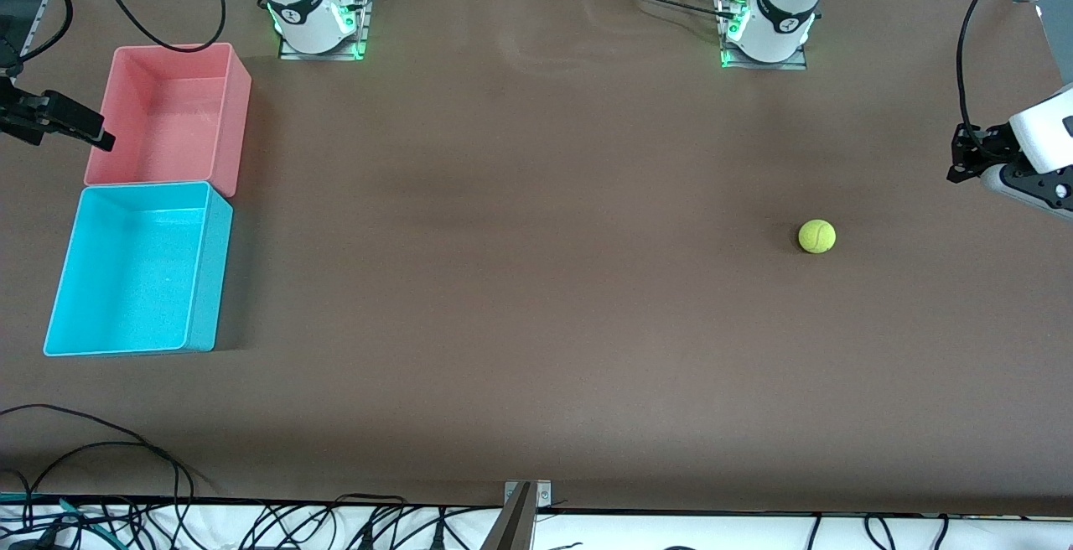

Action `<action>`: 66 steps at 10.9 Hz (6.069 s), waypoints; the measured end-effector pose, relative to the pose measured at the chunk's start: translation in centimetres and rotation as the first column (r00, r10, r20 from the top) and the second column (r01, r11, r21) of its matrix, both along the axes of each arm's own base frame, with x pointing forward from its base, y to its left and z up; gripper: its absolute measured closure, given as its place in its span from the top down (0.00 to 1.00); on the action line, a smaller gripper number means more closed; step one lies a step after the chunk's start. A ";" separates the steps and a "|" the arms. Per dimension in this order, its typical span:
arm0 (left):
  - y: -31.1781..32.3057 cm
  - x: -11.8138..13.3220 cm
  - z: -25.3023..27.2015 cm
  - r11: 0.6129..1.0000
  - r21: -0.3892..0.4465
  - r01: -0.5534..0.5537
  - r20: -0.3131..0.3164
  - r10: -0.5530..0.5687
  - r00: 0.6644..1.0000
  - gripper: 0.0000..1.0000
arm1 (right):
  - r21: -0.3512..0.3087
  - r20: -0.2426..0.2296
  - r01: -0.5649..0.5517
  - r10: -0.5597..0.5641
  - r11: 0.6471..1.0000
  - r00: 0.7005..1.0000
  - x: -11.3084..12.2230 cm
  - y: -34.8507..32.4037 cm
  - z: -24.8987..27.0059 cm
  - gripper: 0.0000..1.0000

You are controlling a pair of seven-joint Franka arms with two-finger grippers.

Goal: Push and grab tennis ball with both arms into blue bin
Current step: 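Lower the left gripper down beside the tennis ball, then push the tennis ball with the left gripper toward the blue bin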

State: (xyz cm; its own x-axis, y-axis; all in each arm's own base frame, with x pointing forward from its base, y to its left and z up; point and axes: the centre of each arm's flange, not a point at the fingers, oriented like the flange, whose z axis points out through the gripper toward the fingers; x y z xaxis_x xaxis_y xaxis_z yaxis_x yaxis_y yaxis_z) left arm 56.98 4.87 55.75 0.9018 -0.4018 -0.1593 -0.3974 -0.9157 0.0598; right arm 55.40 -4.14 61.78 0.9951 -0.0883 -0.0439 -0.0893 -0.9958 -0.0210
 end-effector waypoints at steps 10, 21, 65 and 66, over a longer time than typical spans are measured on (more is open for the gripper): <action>2.6 -3.2 -10.1 0.644 0.069 0.762 0.127 -0.764 0.633 0.01 | 0.000 -0.003 0.001 -0.001 1.000 1.000 0.1 0.0 -0.2 1.00; 7.3 -7.9 -23.0 0.409 -0.002 0.913 0.210 -0.892 0.400 0.01 | -0.001 -0.004 0.003 -0.003 1.000 1.000 0.3 -0.1 -0.4 1.00; 1.7 -1.2 -27.8 0.585 0.149 0.797 0.264 -0.800 0.538 0.04 | -0.001 -0.001 0.009 -0.009 1.000 1.000 0.3 -0.4 -0.3 1.00; 3.4 0.6 -25.8 0.606 0.151 0.781 0.261 -0.787 0.560 0.07 | -0.001 -0.001 0.007 -0.007 1.000 1.000 0.3 -0.3 -0.3 1.00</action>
